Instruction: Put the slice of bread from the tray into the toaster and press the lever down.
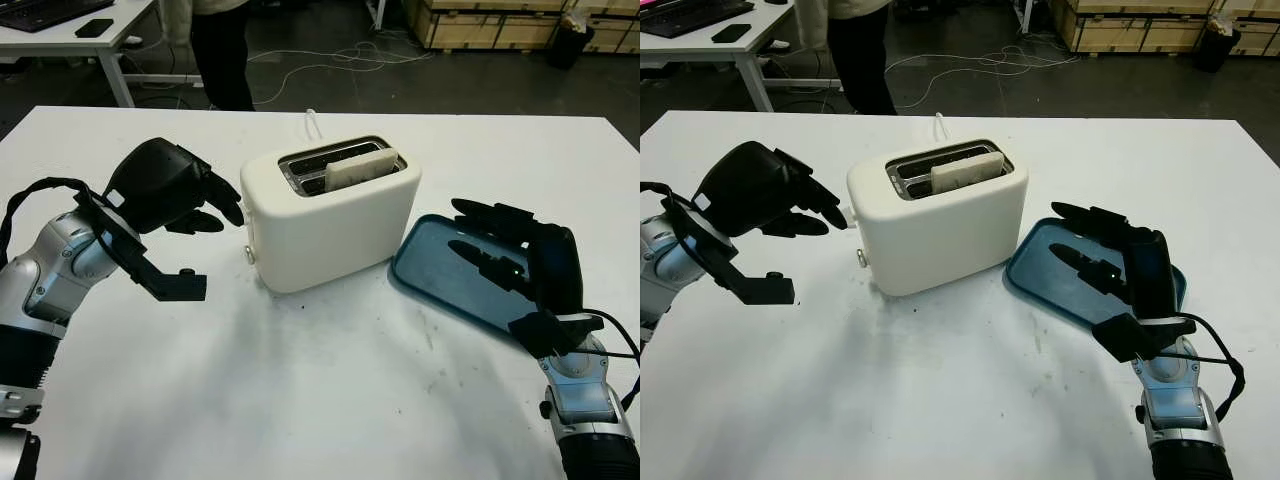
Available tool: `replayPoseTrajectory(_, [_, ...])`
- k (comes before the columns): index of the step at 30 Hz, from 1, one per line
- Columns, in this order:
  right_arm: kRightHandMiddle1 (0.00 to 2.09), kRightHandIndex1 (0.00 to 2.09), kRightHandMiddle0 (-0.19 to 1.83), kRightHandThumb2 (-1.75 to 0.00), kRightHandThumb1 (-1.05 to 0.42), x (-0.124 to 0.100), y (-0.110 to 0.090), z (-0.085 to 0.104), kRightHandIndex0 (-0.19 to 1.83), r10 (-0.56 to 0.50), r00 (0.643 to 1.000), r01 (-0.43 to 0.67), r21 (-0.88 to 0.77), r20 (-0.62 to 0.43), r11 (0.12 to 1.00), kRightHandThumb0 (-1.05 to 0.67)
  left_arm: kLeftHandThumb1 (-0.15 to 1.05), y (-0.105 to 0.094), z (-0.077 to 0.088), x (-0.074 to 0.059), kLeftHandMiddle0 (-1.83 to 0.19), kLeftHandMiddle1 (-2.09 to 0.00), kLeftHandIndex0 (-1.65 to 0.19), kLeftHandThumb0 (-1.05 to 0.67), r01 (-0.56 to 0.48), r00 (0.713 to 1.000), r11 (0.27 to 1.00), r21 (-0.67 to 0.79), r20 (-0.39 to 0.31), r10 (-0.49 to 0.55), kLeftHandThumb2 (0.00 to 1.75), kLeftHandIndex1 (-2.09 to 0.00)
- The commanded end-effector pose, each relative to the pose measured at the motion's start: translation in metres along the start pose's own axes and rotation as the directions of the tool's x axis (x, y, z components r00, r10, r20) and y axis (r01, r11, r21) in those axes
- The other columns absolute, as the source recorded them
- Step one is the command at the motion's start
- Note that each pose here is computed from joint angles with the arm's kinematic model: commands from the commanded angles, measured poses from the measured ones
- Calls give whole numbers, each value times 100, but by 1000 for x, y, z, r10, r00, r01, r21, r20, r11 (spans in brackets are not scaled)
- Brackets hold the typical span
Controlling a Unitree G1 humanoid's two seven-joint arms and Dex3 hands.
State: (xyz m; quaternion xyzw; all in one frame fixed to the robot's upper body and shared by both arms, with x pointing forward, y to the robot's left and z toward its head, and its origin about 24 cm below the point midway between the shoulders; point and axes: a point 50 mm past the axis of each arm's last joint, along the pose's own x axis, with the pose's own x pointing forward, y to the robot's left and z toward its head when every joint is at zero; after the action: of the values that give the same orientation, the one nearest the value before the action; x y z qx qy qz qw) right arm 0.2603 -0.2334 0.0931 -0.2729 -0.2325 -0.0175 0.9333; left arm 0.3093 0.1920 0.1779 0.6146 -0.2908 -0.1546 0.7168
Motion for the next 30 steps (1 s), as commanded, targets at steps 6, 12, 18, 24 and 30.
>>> replayPoseTrajectory(6, [0,0,95,0,-82,2,1,4,107,-2,1000,1,20,24,1000,-30,58,3,0,4,-118,-87,-135,-14,-39,999,999,4,-33,39,0,-19])
replayPoseTrajectory(12, [0,0,95,0,-81,1,2,3,107,-1,1000,0,25,19,1000,-28,58,5,-4,5,-119,-88,-136,-12,-81,995,997,18,-54,82,1,-17])
replayPoseTrajectory(18, [0,0,95,0,-81,1,3,3,106,2,1000,-2,22,15,1000,-28,56,6,-6,5,-119,-88,-136,-13,-100,993,995,23,-66,102,0,-15])
replayPoseTrajectory(24, [0,0,95,0,-81,0,2,3,106,2,1000,-2,18,13,1000,-29,57,2,-7,7,-119,-84,-136,-13,-71,995,997,22,-76,72,0,-13])
replayPoseTrajectory(30, [0,0,95,0,-81,0,2,3,106,0,1000,-1,16,15,1000,-28,57,-4,-8,8,-120,-82,-136,-16,-47,995,999,9,-84,48,0,-11])
